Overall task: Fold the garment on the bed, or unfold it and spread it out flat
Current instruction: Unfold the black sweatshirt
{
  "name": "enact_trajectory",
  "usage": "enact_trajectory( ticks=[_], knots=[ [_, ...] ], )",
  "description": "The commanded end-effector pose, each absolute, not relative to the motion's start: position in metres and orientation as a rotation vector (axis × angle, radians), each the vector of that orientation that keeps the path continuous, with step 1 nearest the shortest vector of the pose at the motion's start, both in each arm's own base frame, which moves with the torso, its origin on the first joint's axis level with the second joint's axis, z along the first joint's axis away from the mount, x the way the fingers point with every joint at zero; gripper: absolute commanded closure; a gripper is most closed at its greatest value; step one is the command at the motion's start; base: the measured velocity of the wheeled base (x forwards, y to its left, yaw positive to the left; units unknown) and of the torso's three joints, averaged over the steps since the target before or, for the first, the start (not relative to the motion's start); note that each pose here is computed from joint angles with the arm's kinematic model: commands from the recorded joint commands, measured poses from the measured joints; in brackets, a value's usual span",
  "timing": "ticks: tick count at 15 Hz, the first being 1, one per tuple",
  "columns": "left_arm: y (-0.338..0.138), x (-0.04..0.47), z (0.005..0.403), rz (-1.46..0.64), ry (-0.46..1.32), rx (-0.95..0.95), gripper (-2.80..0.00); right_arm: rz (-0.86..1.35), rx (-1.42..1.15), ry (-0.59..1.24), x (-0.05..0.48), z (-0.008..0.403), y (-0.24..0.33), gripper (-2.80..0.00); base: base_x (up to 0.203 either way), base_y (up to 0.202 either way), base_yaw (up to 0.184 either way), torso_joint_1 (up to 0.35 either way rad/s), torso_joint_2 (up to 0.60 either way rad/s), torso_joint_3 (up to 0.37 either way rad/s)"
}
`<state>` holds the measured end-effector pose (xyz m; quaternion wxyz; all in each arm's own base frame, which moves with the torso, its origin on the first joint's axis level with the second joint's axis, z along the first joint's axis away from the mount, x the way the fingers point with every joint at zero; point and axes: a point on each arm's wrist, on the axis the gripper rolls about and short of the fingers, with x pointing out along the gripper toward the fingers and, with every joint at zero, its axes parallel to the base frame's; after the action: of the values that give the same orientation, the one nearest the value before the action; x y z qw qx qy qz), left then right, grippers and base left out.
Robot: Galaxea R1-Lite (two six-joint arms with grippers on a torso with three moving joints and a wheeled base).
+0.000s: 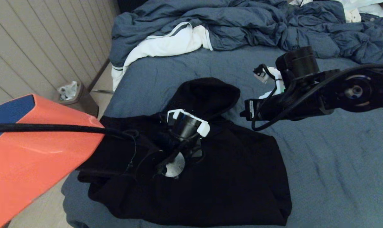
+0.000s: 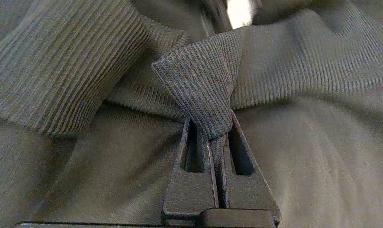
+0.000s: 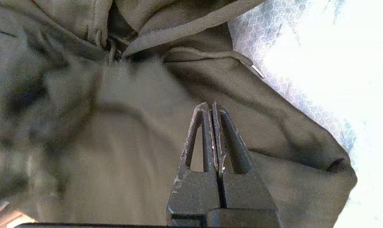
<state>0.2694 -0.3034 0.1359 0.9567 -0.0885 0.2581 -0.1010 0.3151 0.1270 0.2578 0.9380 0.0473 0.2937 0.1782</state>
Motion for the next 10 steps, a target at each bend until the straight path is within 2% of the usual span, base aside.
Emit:
enact_trajectory(
  ticks=[1,10],
  knots=[
    [-0.303,0.244,0.140,-0.221,0.525,-0.152,0.00,0.364,0.096,0.605,0.316,0.256,0.128,0.00,0.000,0.000,0.000,0.000,0.00,0.000],
    [-0.292,0.114,0.134,-0.450,0.624,0.065,0.00,0.364,0.094,0.614,0.317,0.254,0.129,0.00,0.000,0.000,0.000,0.000,0.00,0.000]
  ],
)
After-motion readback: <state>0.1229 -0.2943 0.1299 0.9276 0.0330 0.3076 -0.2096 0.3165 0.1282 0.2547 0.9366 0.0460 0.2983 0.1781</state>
